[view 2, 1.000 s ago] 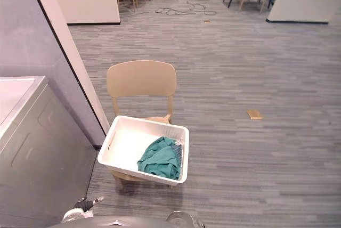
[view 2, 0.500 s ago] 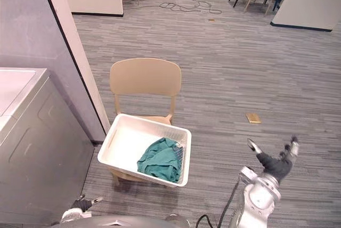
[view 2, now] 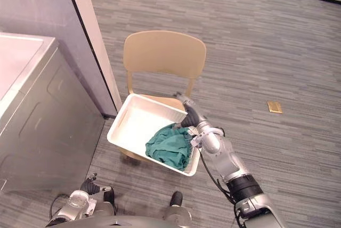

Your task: Pick up the laundry basket with both hands and put the clothes into the washing machine.

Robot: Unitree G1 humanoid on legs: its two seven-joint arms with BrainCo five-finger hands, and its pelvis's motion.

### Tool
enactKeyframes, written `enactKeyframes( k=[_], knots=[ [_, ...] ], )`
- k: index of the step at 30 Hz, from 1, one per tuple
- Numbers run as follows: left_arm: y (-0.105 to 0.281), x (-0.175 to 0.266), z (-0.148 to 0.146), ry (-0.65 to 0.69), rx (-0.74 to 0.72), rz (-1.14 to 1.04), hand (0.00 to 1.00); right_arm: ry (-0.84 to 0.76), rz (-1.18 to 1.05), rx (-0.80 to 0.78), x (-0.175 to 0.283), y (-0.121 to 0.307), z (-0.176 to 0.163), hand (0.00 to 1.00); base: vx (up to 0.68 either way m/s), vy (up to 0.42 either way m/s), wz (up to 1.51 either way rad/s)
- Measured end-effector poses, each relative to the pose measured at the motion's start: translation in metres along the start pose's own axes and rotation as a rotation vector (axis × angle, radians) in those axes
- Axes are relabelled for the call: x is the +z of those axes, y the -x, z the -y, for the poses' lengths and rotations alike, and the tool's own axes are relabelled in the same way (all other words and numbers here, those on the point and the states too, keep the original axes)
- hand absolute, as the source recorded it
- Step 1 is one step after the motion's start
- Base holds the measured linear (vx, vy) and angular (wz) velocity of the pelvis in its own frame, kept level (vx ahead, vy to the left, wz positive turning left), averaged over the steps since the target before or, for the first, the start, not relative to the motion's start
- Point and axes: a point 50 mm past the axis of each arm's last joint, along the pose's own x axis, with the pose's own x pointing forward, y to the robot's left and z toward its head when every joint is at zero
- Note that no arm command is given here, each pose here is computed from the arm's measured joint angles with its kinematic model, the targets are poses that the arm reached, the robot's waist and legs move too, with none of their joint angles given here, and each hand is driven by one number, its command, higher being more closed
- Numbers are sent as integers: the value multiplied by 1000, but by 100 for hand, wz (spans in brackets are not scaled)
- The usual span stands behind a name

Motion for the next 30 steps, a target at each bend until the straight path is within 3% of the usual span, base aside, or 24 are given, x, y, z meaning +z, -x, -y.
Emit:
enactKeyframes(
  k=[4,10,30],
  knots=[
    [-3,4,-15,-48,31,15,0,258,-72,211,-29,-1,-15,0,-49,2,7],
    [-3,-1,-22,-64,65,4,0,475,-115,281,-47,-2,-4,0,-64,5,6],
    [-9,57,-22,-9,107,179,0,603,-196,77,-44,-36,52,0,-30,6,3]
  ],
)
